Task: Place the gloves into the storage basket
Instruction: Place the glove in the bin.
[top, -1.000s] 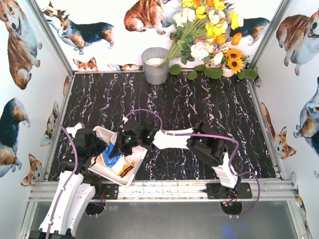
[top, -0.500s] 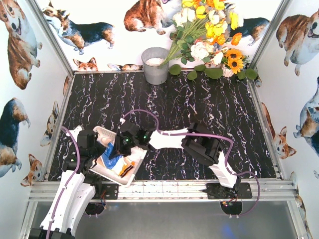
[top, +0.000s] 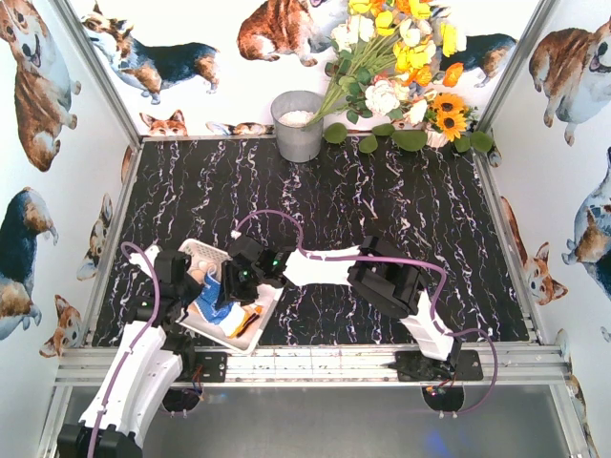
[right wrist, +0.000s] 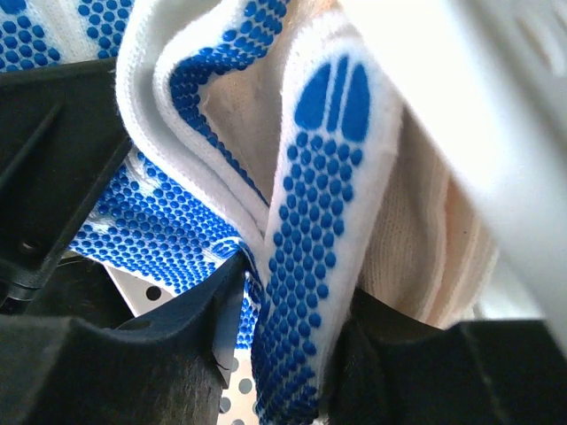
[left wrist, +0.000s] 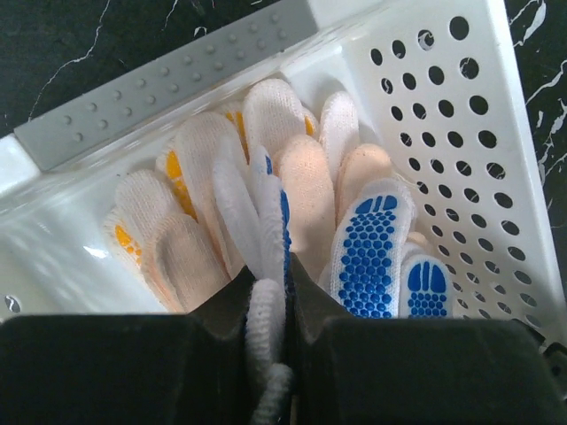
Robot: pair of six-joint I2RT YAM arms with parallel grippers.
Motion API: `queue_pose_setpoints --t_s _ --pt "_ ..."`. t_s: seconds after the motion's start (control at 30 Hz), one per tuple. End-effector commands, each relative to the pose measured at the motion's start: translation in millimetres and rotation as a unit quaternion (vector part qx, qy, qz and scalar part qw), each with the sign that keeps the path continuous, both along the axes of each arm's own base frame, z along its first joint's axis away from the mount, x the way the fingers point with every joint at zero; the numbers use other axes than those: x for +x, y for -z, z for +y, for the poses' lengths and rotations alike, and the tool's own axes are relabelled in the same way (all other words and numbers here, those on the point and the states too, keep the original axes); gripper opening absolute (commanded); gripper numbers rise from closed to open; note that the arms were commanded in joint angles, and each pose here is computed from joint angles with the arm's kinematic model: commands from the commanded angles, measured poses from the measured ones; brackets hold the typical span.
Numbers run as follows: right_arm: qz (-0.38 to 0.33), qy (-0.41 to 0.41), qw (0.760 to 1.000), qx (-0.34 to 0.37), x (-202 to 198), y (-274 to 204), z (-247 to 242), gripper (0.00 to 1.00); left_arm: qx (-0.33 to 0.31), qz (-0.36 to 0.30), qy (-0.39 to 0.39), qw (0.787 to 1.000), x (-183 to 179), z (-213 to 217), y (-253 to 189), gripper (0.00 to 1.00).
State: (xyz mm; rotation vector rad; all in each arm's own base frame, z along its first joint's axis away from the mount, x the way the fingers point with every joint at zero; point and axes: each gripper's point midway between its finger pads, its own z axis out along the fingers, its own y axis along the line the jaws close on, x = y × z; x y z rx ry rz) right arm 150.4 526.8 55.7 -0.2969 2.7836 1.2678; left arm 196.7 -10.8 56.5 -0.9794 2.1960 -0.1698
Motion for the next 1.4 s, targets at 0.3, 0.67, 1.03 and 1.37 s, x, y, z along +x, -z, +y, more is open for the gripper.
queue_pose_setpoints --t_s 0.3,0.67,1.03,1.37 --pt "-0.051 0.004 0.998 -0.047 8 -8 -24 0.37 0.011 -0.045 -0.005 0.999 18 5 -17 0.40" --pt "-0.082 0.011 0.995 -0.055 14 -18 -29 0.29 0.055 -0.061 -0.021 0.996 19 22 -52 0.55" --pt "-0.100 0.023 0.993 -0.063 20 -21 -36 0.29 0.017 -0.038 0.090 0.995 37 -14 -66 0.67" --pt "-0.096 0.021 0.993 -0.067 18 -15 -36 0.30 -0.012 0.041 0.147 0.988 39 -34 -22 0.62"
